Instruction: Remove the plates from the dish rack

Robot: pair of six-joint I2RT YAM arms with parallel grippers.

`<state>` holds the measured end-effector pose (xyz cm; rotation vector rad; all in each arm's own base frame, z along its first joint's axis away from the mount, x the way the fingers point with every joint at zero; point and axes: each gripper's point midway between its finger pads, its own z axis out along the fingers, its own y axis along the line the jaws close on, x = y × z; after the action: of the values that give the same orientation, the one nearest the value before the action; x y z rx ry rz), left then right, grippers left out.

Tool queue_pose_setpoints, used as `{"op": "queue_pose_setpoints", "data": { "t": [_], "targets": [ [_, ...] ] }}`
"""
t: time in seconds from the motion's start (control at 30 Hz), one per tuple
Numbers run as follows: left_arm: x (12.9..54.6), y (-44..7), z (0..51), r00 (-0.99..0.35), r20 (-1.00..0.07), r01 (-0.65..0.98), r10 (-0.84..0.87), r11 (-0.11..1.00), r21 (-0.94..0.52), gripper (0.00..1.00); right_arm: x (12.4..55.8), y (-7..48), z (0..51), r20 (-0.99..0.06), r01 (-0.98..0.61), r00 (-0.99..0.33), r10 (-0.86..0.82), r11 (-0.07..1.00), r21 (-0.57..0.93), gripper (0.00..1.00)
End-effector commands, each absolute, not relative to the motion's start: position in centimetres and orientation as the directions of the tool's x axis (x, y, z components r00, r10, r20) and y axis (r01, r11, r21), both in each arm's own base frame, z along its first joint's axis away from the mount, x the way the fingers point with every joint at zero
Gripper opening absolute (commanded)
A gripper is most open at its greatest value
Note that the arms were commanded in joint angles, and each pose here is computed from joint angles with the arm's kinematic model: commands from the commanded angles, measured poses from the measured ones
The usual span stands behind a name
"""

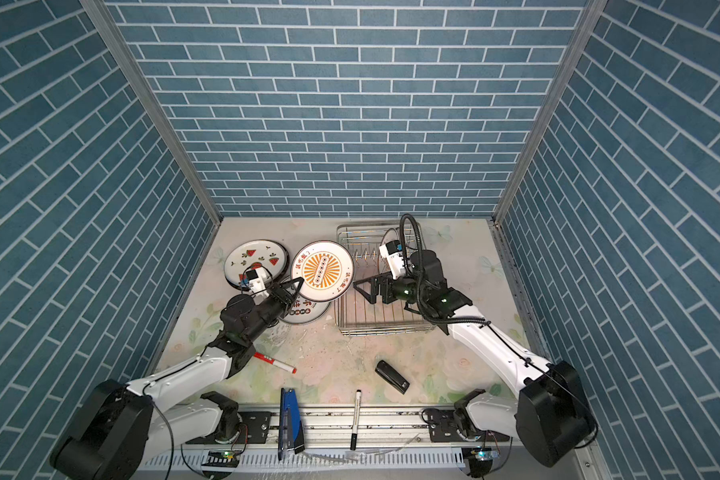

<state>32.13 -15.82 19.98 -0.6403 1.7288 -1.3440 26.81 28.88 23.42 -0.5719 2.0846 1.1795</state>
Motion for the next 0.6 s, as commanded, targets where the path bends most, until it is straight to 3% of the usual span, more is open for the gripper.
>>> {"op": "queue_pose_setpoints", "data": {
  "t": [0.0,0.57],
  "targets": [
    [31.8,-14.2,19.6,-0.5,-0.299,0.06,-0.813,0.312,-0.948,0.0,26.9,29.8,24.2,-0.767,-0.699,-0.633,-0.104,0.503,0.508,0.99],
    [31.7,-8.6,15.2,-0.394,-0.261,-0.109,-0.881,0.327,-0.939,0.0,28.5,35.1,23.3,-0.753,-0.716,-0.636,-0.169,0.494,0.494,0.99]
  ]
}}
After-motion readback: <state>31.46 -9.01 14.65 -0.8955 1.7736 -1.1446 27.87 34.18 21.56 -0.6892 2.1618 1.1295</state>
